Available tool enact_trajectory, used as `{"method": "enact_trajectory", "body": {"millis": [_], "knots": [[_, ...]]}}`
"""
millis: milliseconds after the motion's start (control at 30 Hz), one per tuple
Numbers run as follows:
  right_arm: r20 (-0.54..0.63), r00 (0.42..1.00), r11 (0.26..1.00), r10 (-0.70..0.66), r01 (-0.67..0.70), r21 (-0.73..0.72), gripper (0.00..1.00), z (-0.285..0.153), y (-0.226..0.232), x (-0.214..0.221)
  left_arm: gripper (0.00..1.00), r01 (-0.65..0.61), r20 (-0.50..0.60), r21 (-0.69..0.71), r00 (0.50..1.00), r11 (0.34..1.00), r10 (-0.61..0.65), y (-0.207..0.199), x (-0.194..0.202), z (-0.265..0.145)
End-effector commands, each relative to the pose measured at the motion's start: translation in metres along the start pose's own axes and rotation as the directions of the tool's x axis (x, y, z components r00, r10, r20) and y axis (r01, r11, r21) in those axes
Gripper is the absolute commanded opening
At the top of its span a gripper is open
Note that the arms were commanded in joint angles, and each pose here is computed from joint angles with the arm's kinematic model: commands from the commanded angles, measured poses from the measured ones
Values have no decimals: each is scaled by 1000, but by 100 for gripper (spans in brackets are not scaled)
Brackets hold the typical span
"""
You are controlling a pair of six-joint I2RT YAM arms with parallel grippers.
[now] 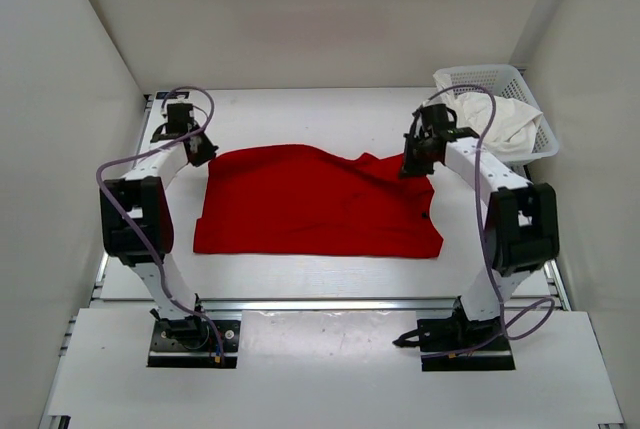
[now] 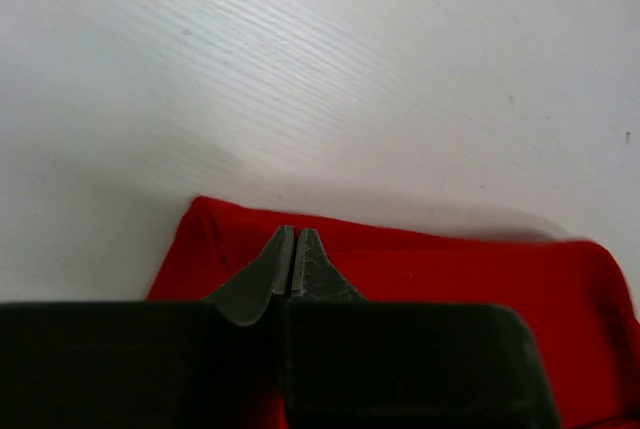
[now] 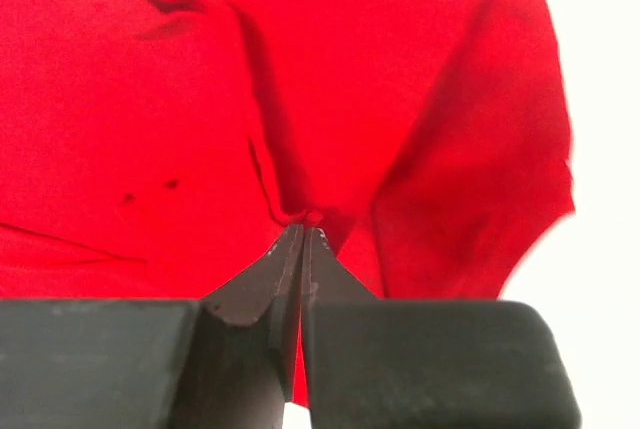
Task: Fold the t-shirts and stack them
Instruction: Grap the side of the flattened tshirt furthest away from the robot with both arms, then fold the other side of the tshirt into a rectangle
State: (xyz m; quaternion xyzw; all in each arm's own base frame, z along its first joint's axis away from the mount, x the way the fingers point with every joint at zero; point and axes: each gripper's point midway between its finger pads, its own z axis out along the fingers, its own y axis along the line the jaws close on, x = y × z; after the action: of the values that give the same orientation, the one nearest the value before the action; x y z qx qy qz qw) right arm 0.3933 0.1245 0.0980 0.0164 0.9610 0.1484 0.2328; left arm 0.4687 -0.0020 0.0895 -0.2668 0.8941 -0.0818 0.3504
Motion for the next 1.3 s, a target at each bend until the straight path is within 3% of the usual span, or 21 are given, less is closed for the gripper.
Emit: {"method": "enact_trajectory", "body": {"millis": [0,200,400,867,1000,1133,1267], "knots": [[216,976,997,36,-21,-70,0,-36,7,-29,0,27,60,6,998,1000,-27,13,-18,-24],[300,952,995,58,-30,-96,0,-78,0,-12,0,35,72,6,997,999,-35,21,-15,-39],[303,947,992,107,-80,-101,0,-84,-16,23,0,34,78,-11,996,999,-33,33,-8,-48],[196,939,956,281,-257,-140,0,-52,-41,129,0,37,34,-48,999,998,-35,56,27,-54],[186,928,944,322,-298,-144,0,-47,-48,145,2,47,-28,-56,998,997,-49,64,43,-50],[184,932,946,313,-289,-148,1,-46,-44,153,13,115,-93,-51,989,992,-119,77,63,-43],[204,933,953,295,-274,-126,16,-50,-47,156,41,224,-76,-14,972,975,-224,83,57,-48]]}}
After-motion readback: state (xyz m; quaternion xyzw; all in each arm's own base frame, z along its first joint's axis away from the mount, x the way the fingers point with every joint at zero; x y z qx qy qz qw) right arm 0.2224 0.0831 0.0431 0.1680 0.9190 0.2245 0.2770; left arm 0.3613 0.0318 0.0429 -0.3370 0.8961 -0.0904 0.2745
